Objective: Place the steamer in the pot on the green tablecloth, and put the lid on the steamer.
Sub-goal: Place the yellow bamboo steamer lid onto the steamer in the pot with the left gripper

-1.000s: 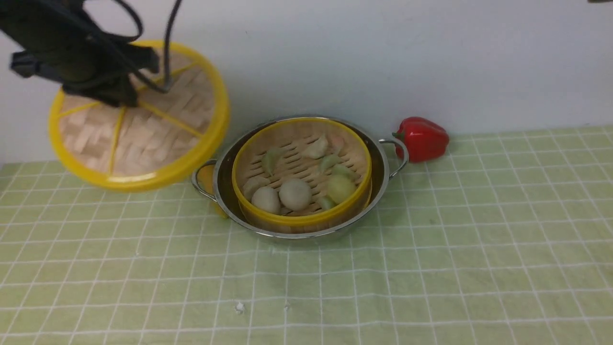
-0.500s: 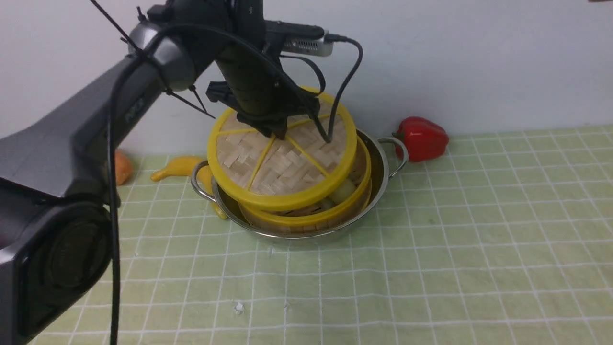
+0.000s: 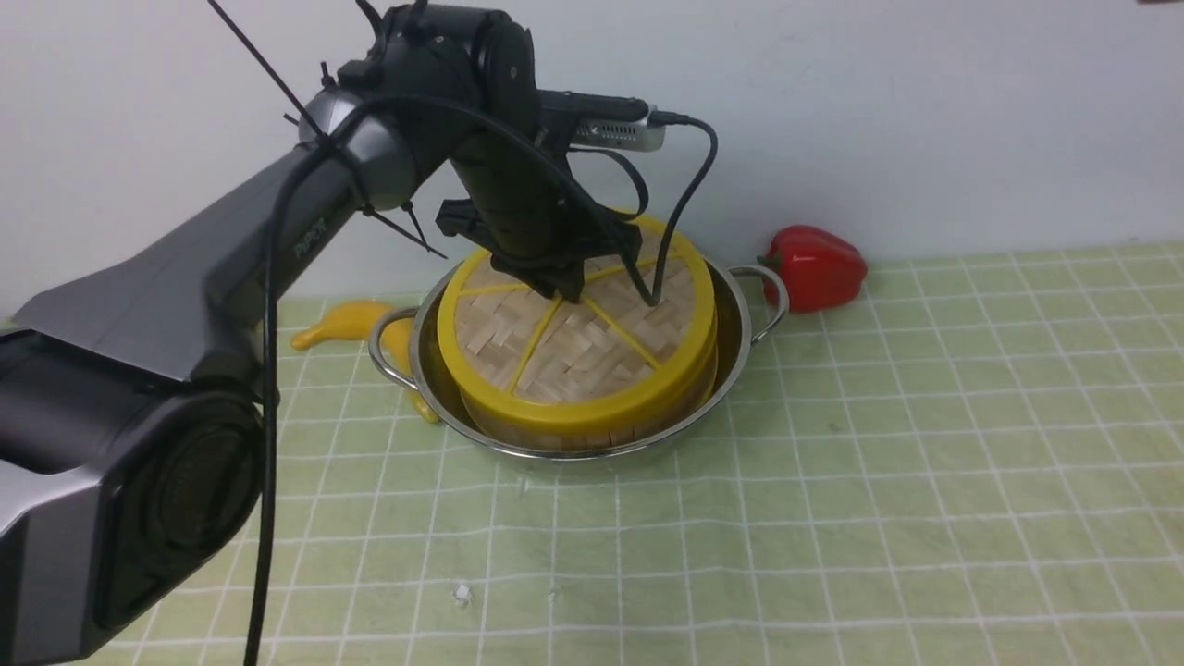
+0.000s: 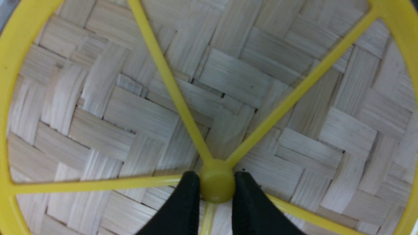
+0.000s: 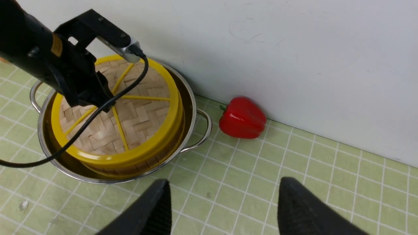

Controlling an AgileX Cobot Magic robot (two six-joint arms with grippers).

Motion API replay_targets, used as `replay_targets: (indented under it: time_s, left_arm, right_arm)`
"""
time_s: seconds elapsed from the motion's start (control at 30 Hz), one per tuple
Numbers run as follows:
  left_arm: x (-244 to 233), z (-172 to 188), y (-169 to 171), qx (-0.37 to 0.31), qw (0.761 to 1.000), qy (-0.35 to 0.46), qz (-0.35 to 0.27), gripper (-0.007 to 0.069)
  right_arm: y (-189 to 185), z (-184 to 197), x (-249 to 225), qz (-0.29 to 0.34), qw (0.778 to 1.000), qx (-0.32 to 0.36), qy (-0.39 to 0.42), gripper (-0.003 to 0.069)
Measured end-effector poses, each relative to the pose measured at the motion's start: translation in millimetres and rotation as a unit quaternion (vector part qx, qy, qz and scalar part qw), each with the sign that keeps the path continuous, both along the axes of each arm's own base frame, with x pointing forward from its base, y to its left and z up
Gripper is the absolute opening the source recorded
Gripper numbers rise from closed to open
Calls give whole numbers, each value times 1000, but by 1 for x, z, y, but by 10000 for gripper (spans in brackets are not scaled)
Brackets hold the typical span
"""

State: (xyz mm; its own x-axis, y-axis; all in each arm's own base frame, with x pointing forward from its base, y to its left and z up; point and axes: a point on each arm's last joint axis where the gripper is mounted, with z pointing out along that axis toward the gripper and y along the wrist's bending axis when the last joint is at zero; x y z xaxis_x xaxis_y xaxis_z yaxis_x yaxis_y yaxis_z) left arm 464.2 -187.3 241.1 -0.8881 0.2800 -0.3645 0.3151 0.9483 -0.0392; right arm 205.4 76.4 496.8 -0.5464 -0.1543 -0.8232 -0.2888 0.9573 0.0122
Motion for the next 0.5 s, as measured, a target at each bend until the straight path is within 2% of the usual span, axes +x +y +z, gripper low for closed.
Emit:
replay_targets:
  time_s: [0.5]
  left_arm:
    - [3,0,-1,0,1000,0,0,119]
  right_arm:
    - [0,0,0,0,1000,0,0,438]
